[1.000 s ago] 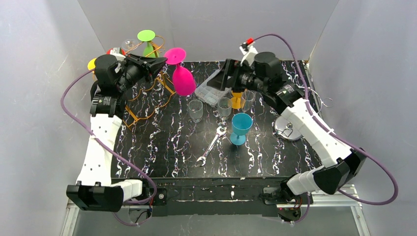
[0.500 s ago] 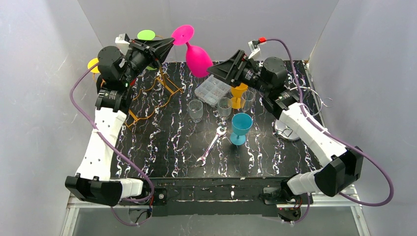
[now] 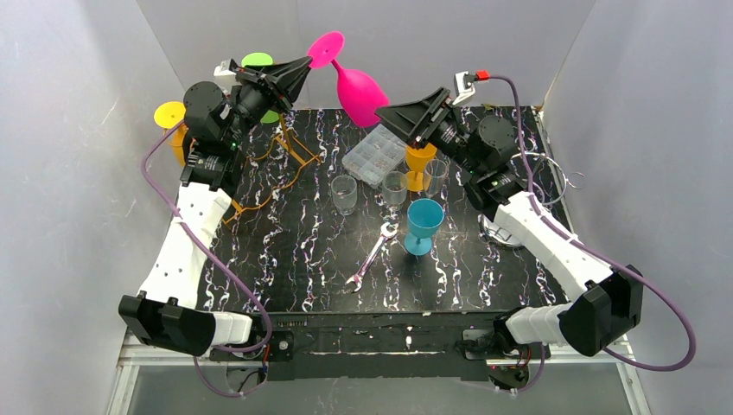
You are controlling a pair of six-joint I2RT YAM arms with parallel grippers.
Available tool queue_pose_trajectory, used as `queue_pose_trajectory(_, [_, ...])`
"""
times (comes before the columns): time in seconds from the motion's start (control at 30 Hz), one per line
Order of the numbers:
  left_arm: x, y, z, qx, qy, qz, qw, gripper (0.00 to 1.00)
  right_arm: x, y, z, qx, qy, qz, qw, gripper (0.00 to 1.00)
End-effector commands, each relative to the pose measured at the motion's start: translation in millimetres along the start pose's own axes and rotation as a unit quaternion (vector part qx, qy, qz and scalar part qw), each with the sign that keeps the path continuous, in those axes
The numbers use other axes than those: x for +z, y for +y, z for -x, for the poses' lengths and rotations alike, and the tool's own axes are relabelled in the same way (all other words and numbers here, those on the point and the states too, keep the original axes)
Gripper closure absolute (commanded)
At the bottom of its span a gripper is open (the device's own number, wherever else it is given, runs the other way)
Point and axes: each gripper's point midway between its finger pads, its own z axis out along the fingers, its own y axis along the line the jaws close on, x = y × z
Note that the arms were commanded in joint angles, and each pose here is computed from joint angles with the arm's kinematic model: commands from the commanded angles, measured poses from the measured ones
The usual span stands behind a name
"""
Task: Take the wine glass off the wine glass rack
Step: Place the wine glass at the center of the board.
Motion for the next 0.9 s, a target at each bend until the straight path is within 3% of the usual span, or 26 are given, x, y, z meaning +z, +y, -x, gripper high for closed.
queue_pose_trajectory(0.0, [-3.1, -22.3, -11.9, -0.02, 0.021, -0.043, 0.999, 1.0, -8.8, 50.7, 23.9, -0.019, -0.057, 0.092, 0.994, 0.17])
queue_pose_trajectory(0.4, [-1.8, -19.2, -22.6, -0.075, 0.036, -0.046, 0.995, 1.0, -14.1, 75.6, 35.8, -0.055, -0.093, 0.157, 0.982, 0.49])
queue_pose_trajectory(0.6, [-1.8, -4.7, -22.3, -0.086, 0.034, -0.032, 0.995, 1.0, -17.5, 78.8, 35.8, -0.071, -0.098, 0.164, 0.979, 0.75])
queue_pose_trajectory(0.77, [-3.5, 5.1, -26.2, -0.054, 0.044, -0.023, 0.997, 1.0, -21.1, 76.1, 34.9, -0.086, -0.098, 0.145, 0.981, 0.95])
queue_pose_trajectory(0.87, [-9.3, 15.1, -27.8, -0.026, 0.045, -0.016, 0.999, 0.81, -24.9, 72.7, 36.7, -0.1, -0.102, 0.118, 0.983, 0.99])
